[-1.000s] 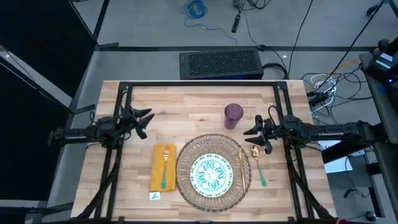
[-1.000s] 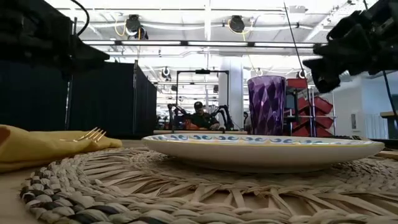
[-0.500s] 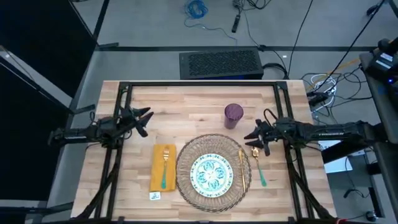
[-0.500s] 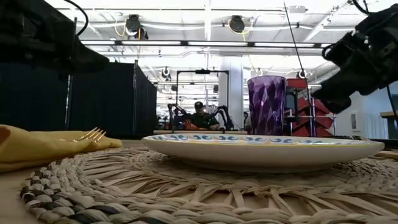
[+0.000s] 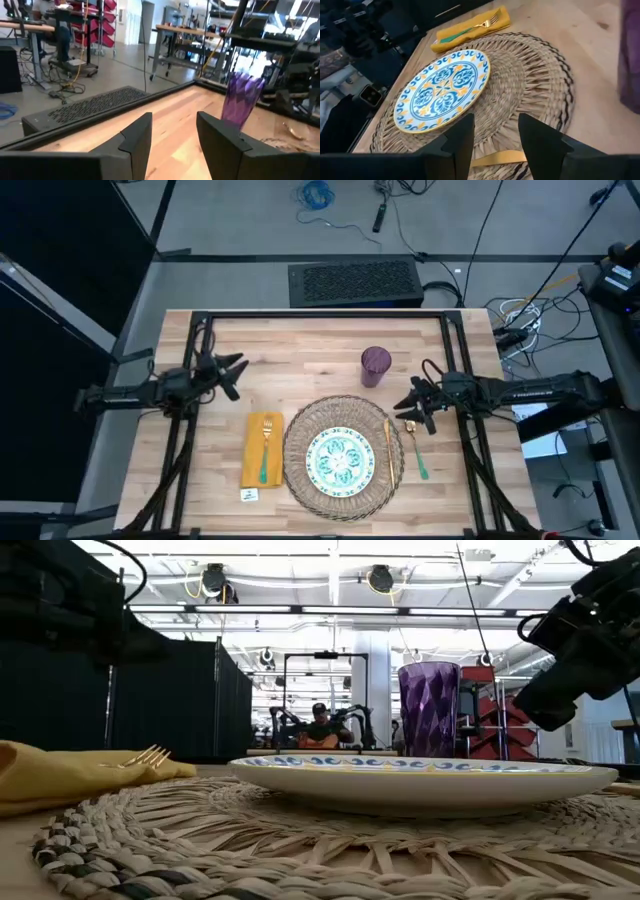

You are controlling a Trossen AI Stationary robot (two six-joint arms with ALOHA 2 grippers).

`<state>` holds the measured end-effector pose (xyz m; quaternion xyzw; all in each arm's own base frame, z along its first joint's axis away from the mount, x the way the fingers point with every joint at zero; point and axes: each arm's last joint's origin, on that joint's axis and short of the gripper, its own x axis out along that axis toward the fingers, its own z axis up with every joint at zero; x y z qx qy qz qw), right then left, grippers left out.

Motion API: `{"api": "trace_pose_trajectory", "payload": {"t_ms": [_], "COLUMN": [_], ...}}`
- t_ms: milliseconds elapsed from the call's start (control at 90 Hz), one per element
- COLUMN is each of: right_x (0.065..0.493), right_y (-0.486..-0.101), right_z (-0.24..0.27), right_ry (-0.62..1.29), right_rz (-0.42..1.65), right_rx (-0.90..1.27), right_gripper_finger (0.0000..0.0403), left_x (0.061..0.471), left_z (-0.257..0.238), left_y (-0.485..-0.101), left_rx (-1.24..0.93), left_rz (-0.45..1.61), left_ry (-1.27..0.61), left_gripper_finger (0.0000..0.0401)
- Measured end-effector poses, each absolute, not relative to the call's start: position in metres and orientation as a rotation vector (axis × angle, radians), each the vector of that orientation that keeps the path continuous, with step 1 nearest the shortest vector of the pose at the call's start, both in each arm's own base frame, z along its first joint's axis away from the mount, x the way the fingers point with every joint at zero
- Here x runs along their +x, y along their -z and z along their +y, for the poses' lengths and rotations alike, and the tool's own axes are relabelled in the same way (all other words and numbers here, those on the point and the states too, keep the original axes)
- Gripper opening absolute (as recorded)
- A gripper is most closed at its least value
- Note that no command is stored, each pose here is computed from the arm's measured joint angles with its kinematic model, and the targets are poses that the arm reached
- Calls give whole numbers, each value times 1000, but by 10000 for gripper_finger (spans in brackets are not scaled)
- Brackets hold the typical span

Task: Set table place
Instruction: Return to Home Position

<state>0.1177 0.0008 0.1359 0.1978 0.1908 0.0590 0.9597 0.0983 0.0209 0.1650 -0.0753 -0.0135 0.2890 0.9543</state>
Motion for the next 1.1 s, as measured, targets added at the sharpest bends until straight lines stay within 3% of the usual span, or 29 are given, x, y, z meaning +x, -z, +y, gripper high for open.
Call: {"api": "trace_pose_trajectory", "payload": {"t_ms": [378,711,911,1100], "right_x": [122,122,123,124], "right_y": [-147,-150,-157,-159], "right_z": [-3,-3,-7,-7], "right_ry": [-34,-42,79,73], "right_rz": [251,238,162,142], "right_rx": [160,38,-9,-3], "right_gripper_finger": [139,139,139,139], "left_x": [98,102,102,103], "left_z": [21,15,13,12], "left_y": [-165,-163,-162,-161], "left_rx": [-165,-216,-225,-252], "left_rz": [-29,2,14,26], "left_ry": [-599,-353,-305,-257], "left_gripper_finger": [141,141,141,141]}}
